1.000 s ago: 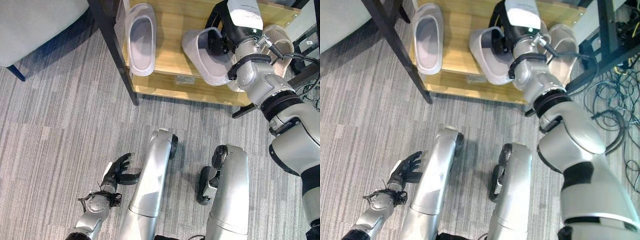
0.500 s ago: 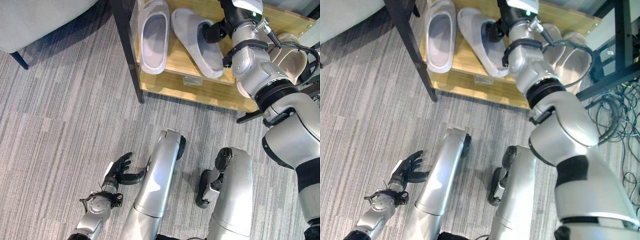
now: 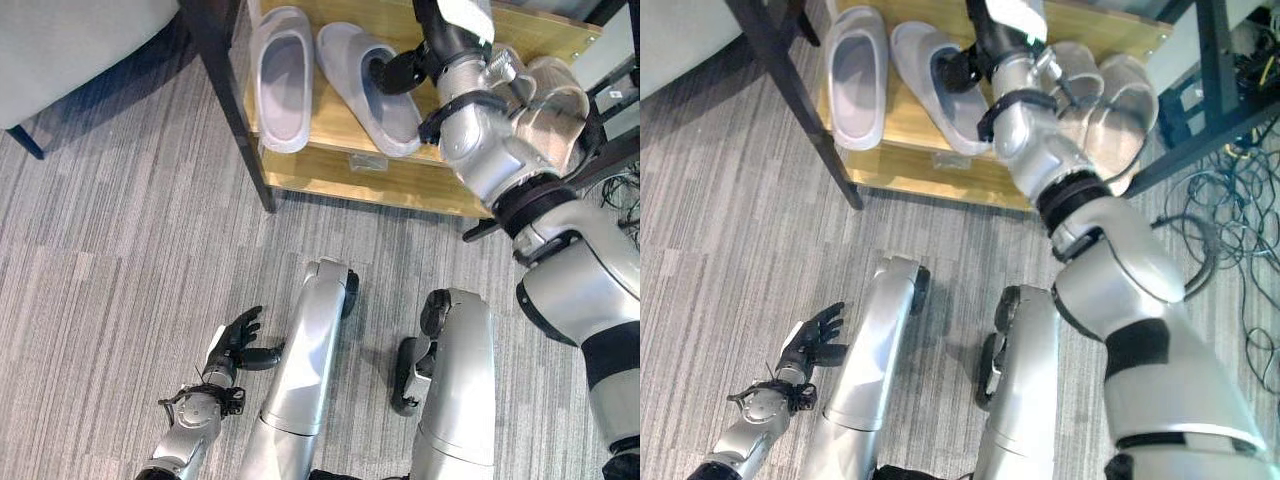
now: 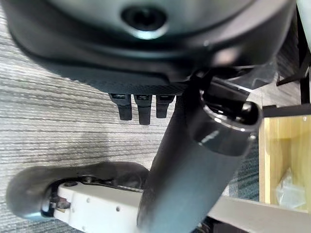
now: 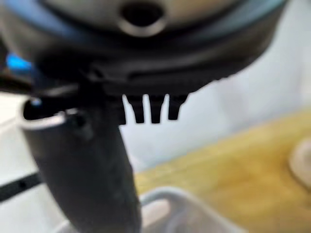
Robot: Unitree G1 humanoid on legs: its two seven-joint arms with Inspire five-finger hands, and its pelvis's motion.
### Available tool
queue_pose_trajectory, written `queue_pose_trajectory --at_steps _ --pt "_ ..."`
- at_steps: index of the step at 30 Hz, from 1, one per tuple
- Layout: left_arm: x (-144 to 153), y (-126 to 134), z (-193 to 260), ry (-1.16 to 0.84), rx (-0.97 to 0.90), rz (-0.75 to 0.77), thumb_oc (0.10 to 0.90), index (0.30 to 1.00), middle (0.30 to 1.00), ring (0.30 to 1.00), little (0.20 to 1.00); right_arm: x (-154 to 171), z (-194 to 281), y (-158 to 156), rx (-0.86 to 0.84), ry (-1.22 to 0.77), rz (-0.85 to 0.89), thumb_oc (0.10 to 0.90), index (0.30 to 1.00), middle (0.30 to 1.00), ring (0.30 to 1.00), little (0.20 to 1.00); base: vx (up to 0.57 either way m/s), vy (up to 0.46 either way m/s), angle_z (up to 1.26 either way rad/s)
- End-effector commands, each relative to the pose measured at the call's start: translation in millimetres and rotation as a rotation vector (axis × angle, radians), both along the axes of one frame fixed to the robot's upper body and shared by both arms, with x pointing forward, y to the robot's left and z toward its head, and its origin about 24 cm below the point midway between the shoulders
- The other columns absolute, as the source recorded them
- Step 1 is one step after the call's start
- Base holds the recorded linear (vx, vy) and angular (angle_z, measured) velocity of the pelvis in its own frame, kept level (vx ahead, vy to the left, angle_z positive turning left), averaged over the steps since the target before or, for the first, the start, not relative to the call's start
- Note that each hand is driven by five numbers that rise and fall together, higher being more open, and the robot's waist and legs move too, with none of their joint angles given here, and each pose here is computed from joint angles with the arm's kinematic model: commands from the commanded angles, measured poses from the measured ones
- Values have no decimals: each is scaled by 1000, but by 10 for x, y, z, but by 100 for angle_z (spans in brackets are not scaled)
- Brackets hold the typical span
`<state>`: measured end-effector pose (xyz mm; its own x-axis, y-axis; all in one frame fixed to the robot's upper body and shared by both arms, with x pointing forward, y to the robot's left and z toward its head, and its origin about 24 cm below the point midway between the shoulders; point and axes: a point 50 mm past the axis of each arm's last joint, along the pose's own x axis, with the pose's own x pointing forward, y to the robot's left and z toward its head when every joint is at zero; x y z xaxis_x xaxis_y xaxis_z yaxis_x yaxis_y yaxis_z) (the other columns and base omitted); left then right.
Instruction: Arrange the slippers neatly on the shoe rack.
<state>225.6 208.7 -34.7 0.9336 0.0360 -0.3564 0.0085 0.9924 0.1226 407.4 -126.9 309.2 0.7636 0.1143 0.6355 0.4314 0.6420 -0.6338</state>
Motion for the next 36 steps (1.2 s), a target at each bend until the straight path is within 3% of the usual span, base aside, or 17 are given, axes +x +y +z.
queue_pose_trajectory --at_steps 1,8,22,36 --pt "-94 -251 28 -55 -44 -72 800 900 900 900 900 -173 368 -178 258 -144 93 800 900 900 900 900 -2 -39 -8" --pt "-140 -177 -21 -24 -8 -78 800 900 900 900 900 -104 -34 -178 543 13 194 800 900 900 900 900 -6 -54 -4" --pt "-114 -173 -30 -20 13 -92 800 900 900 900 900 -89 -10 59 584 47 275 800 900 900 900 900 0 0 0" --pt "-66 -204 -29 -26 22 -97 800 900 900 900 900 -122 -59 586 571 133 418 800 900 900 900 900 0 0 0"
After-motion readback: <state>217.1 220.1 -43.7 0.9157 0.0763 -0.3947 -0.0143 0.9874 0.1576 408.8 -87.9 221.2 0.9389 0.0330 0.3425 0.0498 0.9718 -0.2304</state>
